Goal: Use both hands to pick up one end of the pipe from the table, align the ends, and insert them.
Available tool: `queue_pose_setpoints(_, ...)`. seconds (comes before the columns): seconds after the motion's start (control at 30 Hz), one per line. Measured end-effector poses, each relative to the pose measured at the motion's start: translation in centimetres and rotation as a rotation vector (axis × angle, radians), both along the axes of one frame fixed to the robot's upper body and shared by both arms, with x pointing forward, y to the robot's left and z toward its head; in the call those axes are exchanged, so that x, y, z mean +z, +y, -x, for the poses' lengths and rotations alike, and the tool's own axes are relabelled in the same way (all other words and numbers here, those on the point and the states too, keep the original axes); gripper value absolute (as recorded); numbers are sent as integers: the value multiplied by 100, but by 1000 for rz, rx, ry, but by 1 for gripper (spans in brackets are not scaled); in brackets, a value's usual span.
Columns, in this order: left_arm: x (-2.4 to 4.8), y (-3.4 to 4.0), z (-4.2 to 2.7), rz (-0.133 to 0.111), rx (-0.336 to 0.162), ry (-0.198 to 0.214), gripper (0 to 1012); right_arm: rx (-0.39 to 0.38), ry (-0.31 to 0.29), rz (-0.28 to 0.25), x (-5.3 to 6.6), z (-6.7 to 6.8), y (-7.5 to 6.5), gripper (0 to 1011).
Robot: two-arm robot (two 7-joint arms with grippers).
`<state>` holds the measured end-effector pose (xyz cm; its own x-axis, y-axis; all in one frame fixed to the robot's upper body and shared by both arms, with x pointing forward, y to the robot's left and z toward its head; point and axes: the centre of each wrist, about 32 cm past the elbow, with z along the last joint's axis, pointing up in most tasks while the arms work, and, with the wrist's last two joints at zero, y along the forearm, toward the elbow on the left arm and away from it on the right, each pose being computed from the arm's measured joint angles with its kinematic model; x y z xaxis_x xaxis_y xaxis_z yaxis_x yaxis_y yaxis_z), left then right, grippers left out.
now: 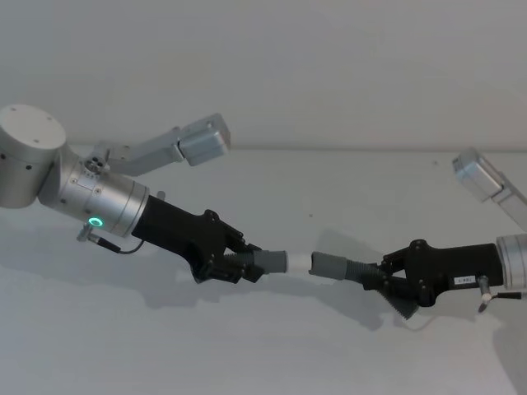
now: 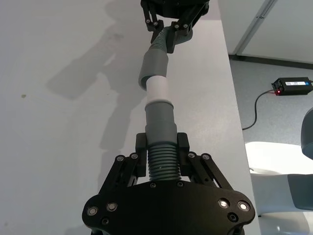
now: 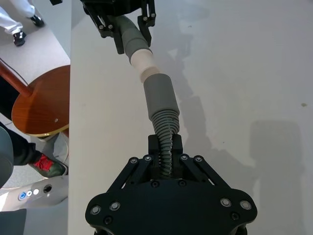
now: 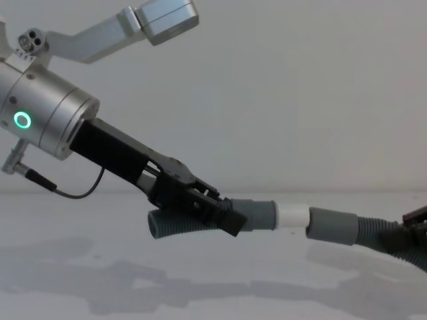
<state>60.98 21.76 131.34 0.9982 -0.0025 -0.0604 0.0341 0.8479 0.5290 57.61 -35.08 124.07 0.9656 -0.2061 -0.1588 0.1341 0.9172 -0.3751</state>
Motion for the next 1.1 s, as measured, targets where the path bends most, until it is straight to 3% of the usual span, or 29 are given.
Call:
queue_pose_setpoints(0.3,-2,14,-4,-2,2,-4,342,11,5,4,5,-12,-2,124)
queue_pose_setpoints(0.7,-33,-14,-30,13,-25,4,342,24,10,9,13,-28,4,124)
queue_pose_setpoints(1.1,-74,-28,-10,23,-40,20,342,29,16,10,23,-48,19,124)
